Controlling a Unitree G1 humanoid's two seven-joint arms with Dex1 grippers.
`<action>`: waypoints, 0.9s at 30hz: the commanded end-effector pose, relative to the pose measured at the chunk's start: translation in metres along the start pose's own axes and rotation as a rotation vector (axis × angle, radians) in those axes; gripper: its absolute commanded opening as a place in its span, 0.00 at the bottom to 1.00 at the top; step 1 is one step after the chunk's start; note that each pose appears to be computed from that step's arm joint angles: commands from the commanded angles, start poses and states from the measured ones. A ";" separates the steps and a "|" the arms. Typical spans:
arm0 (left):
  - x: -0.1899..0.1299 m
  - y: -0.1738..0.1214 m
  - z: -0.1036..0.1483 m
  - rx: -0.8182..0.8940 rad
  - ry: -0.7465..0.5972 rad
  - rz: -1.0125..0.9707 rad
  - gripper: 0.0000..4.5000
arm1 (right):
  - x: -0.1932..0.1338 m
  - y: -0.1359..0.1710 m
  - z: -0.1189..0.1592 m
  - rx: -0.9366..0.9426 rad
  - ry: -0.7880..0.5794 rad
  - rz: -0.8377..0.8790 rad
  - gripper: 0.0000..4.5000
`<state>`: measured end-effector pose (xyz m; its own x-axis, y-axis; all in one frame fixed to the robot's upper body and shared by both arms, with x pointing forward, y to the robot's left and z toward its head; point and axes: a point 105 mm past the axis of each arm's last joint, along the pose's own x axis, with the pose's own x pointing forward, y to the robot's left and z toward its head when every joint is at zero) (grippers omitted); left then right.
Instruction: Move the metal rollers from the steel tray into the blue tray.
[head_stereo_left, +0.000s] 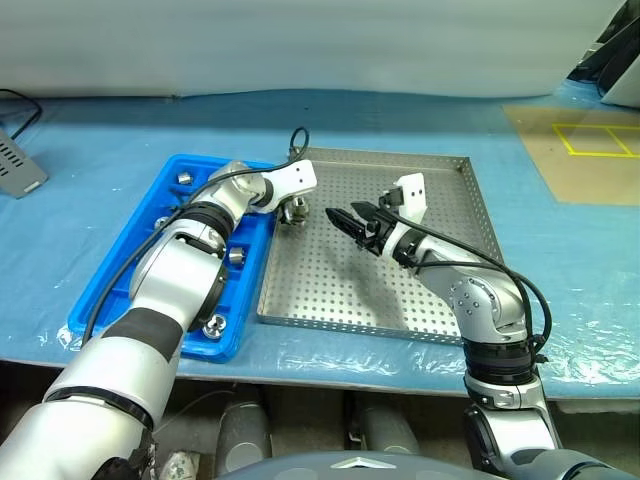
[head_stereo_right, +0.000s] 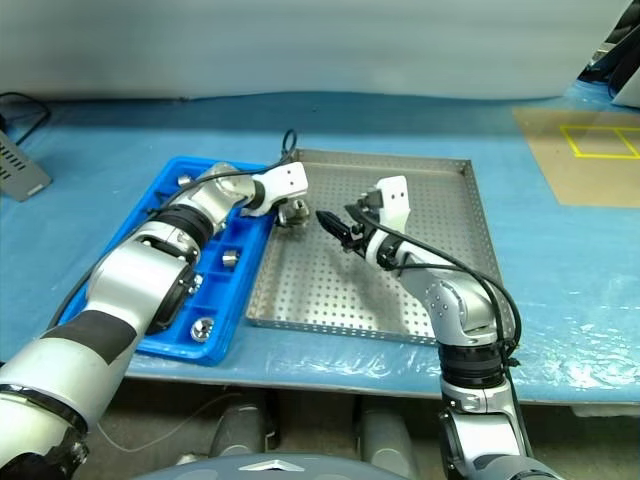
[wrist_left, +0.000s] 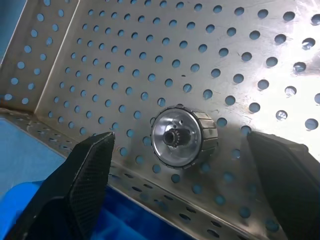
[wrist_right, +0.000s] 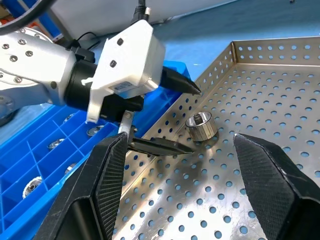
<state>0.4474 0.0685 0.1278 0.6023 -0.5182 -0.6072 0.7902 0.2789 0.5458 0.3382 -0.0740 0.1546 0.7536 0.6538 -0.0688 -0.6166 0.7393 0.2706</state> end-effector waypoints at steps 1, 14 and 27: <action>0.005 -0.004 -0.007 0.012 0.047 0.018 0.99 | -0.005 0.006 0.012 -0.031 -0.055 0.006 0.79; 0.009 -0.019 -0.033 0.004 0.130 -0.026 0.91 | -0.005 0.006 0.010 -0.037 -0.047 -0.001 0.79; 0.003 -0.014 -0.046 -0.027 0.155 -0.005 0.80 | 0.000 0.009 0.012 -0.031 -0.049 0.008 0.79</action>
<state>0.4462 0.0755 0.1118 0.6142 -0.4633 -0.6388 0.7843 0.2681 0.5595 0.3366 -0.0731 0.1533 0.7618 0.6439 -0.0705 -0.6063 0.7471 0.2725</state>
